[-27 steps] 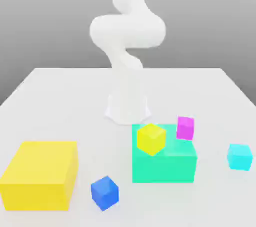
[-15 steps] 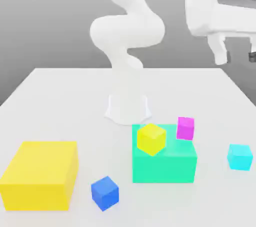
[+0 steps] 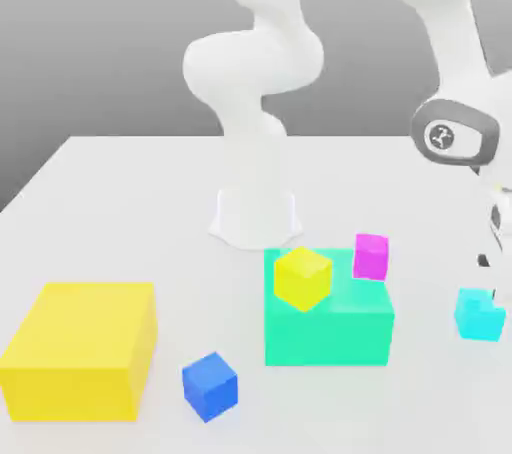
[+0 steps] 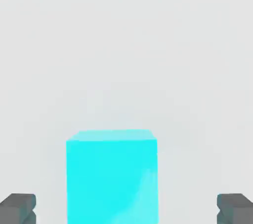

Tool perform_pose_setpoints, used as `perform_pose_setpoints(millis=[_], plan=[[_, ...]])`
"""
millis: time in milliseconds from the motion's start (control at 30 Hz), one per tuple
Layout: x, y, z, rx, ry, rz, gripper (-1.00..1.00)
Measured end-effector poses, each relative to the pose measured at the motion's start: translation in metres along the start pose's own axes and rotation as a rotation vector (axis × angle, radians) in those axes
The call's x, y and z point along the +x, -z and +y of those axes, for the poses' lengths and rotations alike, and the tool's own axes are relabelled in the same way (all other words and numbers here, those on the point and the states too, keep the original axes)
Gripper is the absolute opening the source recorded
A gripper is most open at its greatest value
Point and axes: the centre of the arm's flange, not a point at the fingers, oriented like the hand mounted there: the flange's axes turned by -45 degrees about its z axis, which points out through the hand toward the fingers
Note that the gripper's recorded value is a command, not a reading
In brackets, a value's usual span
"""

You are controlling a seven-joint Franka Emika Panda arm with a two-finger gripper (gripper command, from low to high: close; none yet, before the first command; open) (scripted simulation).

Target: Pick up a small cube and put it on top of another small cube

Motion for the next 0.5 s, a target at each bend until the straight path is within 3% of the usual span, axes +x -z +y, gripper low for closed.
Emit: perform_pose_setpoints(millis=[33, 67, 300, 500], plan=[[0.0, -0.012, -0.001, 0.001, 0.002, 0.0, 0.0], [-0.001, -0.022, -0.001, 0.001, 0.003, -0.001, -1.0], [-0.001, -0.025, -0.002, 0.001, 0.003, -0.002, -1.0], [-0.005, 0.035, 0.002, -0.002, -0.013, -0.005, -1.0]])
